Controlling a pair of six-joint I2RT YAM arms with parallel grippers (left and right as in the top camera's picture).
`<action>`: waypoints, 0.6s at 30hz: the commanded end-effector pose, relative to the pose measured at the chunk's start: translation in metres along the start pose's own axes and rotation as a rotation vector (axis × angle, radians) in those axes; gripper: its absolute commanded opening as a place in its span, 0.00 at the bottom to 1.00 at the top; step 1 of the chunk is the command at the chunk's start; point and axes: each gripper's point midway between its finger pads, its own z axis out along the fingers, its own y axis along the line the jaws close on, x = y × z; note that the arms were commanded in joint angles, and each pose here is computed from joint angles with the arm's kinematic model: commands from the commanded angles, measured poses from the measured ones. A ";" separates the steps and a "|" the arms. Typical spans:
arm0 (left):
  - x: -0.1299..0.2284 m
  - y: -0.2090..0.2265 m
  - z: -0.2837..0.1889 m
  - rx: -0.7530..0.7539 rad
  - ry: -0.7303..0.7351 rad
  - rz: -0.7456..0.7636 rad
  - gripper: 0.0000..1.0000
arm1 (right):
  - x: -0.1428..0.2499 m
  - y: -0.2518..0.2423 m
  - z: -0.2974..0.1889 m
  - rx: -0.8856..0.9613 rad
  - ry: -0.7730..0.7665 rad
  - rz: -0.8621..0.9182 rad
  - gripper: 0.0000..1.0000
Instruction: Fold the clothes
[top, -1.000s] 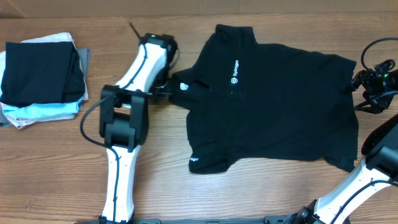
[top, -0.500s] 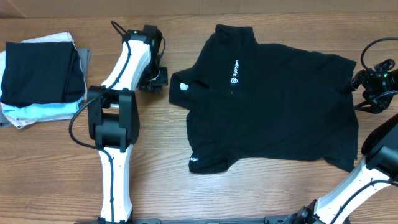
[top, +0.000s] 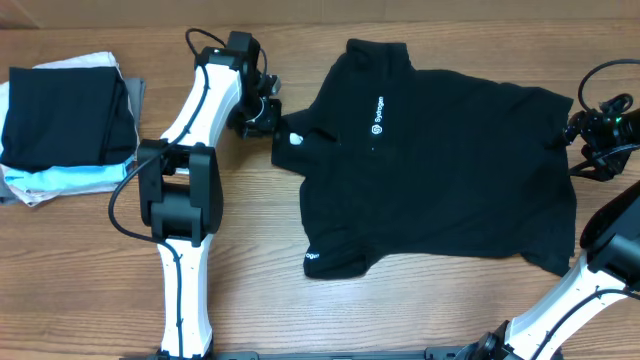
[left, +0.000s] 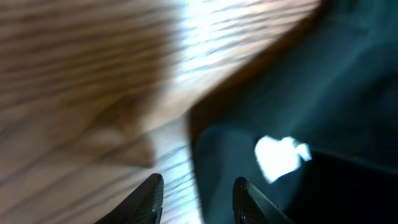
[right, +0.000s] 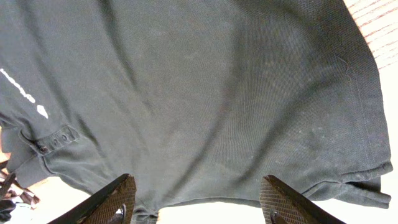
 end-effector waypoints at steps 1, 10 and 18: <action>0.004 -0.013 0.012 0.068 0.021 0.014 0.40 | 0.000 0.008 -0.018 -0.003 -0.059 -0.031 0.68; 0.006 -0.013 0.021 0.040 0.034 -0.012 0.44 | 0.000 0.009 -0.018 -0.003 -0.059 -0.032 0.68; 0.016 -0.010 0.049 0.006 0.091 -0.015 0.21 | 0.002 0.006 -0.012 -0.001 -0.041 -0.024 0.68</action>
